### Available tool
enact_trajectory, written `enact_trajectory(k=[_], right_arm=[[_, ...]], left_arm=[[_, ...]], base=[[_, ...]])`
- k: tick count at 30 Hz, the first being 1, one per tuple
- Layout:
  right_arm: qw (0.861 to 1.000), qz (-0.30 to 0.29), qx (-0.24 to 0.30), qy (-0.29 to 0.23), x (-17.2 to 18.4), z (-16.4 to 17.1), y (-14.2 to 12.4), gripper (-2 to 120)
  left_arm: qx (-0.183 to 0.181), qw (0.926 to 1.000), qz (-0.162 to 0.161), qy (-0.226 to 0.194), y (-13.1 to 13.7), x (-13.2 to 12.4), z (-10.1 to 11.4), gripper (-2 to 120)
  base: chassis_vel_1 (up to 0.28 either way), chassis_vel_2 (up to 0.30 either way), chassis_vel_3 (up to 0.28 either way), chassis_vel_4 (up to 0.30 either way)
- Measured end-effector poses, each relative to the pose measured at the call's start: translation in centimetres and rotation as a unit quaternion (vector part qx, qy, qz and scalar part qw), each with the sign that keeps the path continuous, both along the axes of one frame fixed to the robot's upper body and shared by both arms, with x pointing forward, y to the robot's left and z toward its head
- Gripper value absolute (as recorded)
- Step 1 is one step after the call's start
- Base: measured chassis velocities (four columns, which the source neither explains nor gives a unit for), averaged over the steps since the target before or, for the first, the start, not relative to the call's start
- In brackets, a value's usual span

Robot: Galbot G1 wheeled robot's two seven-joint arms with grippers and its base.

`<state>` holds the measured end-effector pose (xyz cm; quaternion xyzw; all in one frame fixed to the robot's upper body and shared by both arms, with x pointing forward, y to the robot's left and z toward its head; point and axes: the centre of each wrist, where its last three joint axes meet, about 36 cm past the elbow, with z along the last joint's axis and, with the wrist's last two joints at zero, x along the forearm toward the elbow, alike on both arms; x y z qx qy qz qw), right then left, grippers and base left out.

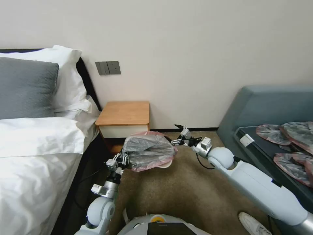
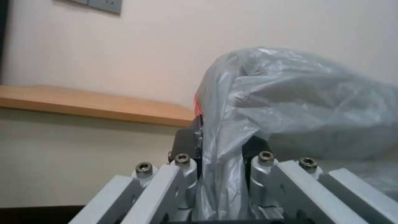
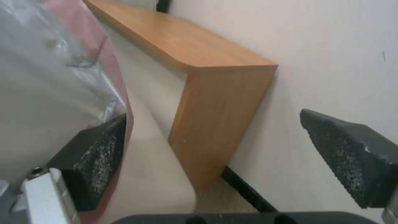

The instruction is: Pick up the garbage bag from the table and place it over the trash can.

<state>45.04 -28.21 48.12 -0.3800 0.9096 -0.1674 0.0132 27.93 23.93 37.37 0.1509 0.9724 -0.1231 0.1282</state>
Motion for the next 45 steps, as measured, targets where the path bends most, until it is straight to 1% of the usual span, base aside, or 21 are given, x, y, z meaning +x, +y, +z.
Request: enact_trajectory(k=[5, 12, 14, 18, 19, 23, 26, 27, 29, 31, 32, 33, 36, 37, 39, 40, 41, 42, 43, 44, 45], right_arm=[[1.000, -0.003, -0.001, 0.003, -0.1, -0.4, -0.4, 100], [1.000, -0.012, 0.000, -0.003, -0.7, -0.6, -1.4, 100], [1.000, -0.020, 0.001, -0.007, -0.9, -0.9, -1.8, 100], [0.999, -0.029, 0.010, -0.020, -1.1, -0.8, -1.8, 100], [0.999, -0.029, 0.017, -0.031, -1.4, -0.4, -1.4, 100], [0.997, -0.026, 0.029, -0.061, -2.2, 0.6, -0.3, 100], [0.996, -0.026, 0.034, -0.073, -2.6, 1.0, 0.1, 100], [0.994, -0.024, 0.054, -0.089, -4.1, 1.8, 1.1, 100], [0.994, -0.022, 0.063, -0.091, -4.9, 2.0, 1.6, 100], [0.991, -0.022, 0.111, -0.072, -7.5, 2.2, 3.3, 100], [0.987, -0.030, 0.152, -0.036, -9.6, 2.4, 4.8, 100], [0.987, -0.030, 0.152, -0.036, -9.6, 2.4, 4.8, 100], [0.962, -0.043, 0.259, 0.072, -13.9, 3.3, 8.1, 100], [0.962, -0.043, 0.259, 0.072, -13.9, 3.3, 8.1, 100], [0.948, -0.046, 0.290, 0.119, -15.5, 3.5, 9.2, 100], [0.950, -0.050, 0.283, 0.125, -16.1, 3.2, 9.5, 100], [0.959, -0.054, 0.257, 0.109, -16.3, 2.6, 9.5, 100], [0.959, -0.054, 0.257, 0.109, -16.3, 2.6, 9.5, 100], [0.969, -0.053, 0.228, 0.079, -16.2, 1.8, 9.3, 100], [0.984, -0.047, 0.173, 0.016, -15.4, 0.0, 8.6, 100], [0.991, -0.031, 0.126, -0.031, -14.7, -1.2, 7.8, 100]], left_arm=[[-0.004, 1.0000, -0.007, -0.004, 0.1, 0.1, 0.1, 10], [-0.022, 0.9996, 0.010, 0.014, 0.1, 0.1, 0.0, 10], [-0.033, 0.9988, 0.022, 0.030, 0.0, 0.2, 0.0, 10], [-0.038, 0.9972, 0.038, 0.052, 0.1, 0.2, 0.1, 10], [-0.038, 0.9957, 0.050, 0.068, 0.2, 0.2, 0.0, 10], [-0.036, 0.9913, 0.078, 0.099, 0.3, -0.1, 0.0, 10], [-0.035, 0.9896, 0.088, 0.108, 0.3, -0.2, 0.1, 10], [-0.034, 0.9863, 0.103, 0.124, 0.0, -0.2, 0.3, 10], [-0.035, 0.9851, 0.108, 0.129, -0.1, -0.1, 0.4, 10], [-0.039, 0.9826, 0.119, 0.137, -0.4, 0.0, 0.7, 10], [-0.040, 0.9823, 0.122, 0.137, -0.4, 0.1, 0.9, 10], [-0.040, 0.9823, 0.122, 0.137, -0.4, 0.1, 0.9, 10], [-0.045, 0.9826, 0.123, 0.132, -0.5, 0.4, 1.1, 10], [-0.045, 0.9826, 0.123, 0.132, -0.5, 0.4, 1.1, 10], [-0.046, 0.9826, 0.123, 0.131, -0.6, 0.5, 1.2, 10], [-0.046, 0.9826, 0.123, 0.131, -0.6, 0.5, 1.2, 10], [-0.047, 0.9826, 0.123, 0.131, -0.6, 0.5, 1.2, 10], [-0.047, 0.9826, 0.123, 0.131, -0.6, 0.5, 1.2, 10], [-0.047, 0.9827, 0.123, 0.131, -0.6, 0.5, 1.2, 10], [-0.047, 0.9827, 0.123, 0.130, -0.6, 0.5, 1.3, 10], [-0.048, 0.9828, 0.123, 0.130, -0.6, 0.5, 1.3, 10]], base=[[0.000, 0.000, 0.000, 0.000], [0.000, 0.000, 0.000, 0.000], [0.000, 0.000, 0.000, 0.000], [0.000, 0.000, 0.000, 0.000], [0.000, 0.000, 0.000, 0.000], [0.000, 0.000, 0.000, 0.000], [0.000, 0.000, 0.000, 0.000], [0.000, 0.000, 0.000, 0.000], [0.000, 0.000, 0.000, 0.000], [0.000, 0.000, 0.000, 0.000], [0.000, 0.000, 0.000, 0.000], [0.000, 0.000, 0.000, 0.000], [0.000, 0.000, 0.000, 0.000], [0.000, 0.000, 0.000, 0.000], [0.000, 0.000, 0.000, 0.000], [0.000, 0.000, 0.000, 0.000], [0.000, 0.000, 0.000, 0.000], [0.000, 0.000, 0.000, 0.000], [0.000, 0.000, 0.000, 0.000], [0.000, 0.000, 0.000, 0.000], [0.000, 0.000, 0.000, 0.000]])
